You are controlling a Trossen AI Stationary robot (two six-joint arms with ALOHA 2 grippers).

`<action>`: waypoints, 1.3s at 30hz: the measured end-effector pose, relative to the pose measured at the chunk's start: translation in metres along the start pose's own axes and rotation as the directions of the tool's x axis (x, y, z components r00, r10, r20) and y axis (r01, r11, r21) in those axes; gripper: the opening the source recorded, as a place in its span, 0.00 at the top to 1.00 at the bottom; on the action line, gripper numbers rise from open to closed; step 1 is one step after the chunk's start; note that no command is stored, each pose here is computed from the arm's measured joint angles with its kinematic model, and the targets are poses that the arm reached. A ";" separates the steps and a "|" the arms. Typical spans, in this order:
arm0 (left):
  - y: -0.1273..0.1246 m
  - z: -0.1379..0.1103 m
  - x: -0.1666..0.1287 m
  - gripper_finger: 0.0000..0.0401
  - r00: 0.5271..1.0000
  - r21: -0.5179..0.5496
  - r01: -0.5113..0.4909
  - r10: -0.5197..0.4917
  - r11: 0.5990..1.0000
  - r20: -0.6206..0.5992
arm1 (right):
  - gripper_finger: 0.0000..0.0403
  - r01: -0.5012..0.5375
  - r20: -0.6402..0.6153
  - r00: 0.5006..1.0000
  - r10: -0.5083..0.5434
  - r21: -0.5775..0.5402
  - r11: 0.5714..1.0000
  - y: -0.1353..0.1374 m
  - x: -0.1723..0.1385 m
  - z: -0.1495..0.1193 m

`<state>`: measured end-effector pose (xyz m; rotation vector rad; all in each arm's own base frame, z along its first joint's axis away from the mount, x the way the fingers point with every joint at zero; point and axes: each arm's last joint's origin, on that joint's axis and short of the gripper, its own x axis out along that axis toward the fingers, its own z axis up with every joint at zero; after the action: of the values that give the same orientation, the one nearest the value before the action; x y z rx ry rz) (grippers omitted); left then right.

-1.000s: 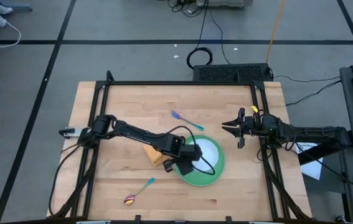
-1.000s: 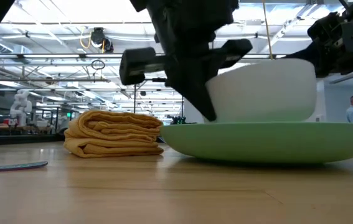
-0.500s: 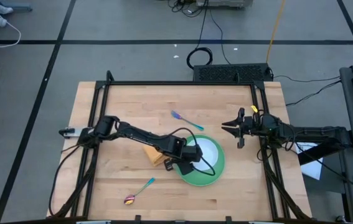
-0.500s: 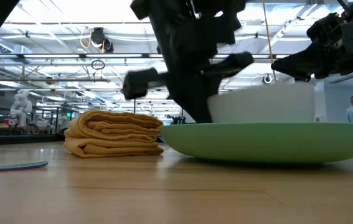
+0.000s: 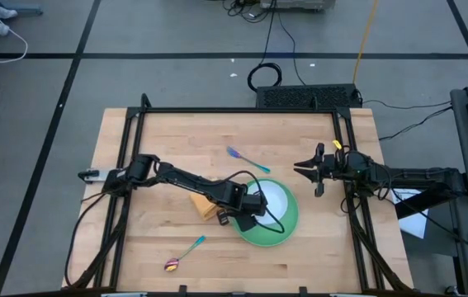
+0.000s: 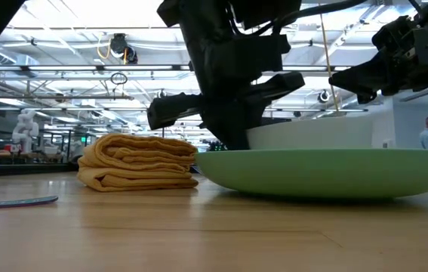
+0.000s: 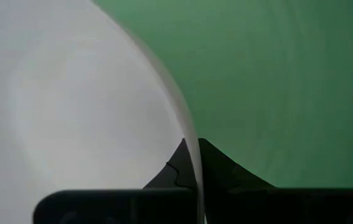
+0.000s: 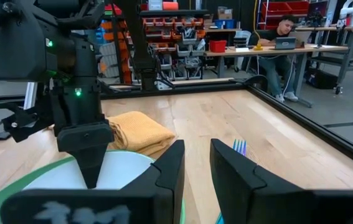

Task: Set table place
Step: Put the white bowl on the light green plate

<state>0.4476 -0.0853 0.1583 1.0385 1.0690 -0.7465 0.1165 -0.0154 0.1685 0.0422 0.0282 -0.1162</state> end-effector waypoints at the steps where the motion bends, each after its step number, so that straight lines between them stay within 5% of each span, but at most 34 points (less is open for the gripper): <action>1: 0.000 0.000 0.000 1.00 1.000 -0.001 0.002 -0.002 1.000 -0.001 | 0.83 0.000 0.000 1.000 0.000 0.000 1.000 0.000 0.000 0.000; 39: 0.003 0.001 0.003 0.93 0.998 -0.089 -0.058 0.057 0.994 -0.013 | 0.83 0.000 0.001 1.000 0.000 -0.002 1.000 0.000 0.000 0.000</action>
<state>0.4520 -0.0856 0.1568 0.9934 1.0681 -0.6419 0.1165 -0.0154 0.1686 0.0406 0.0268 -0.1161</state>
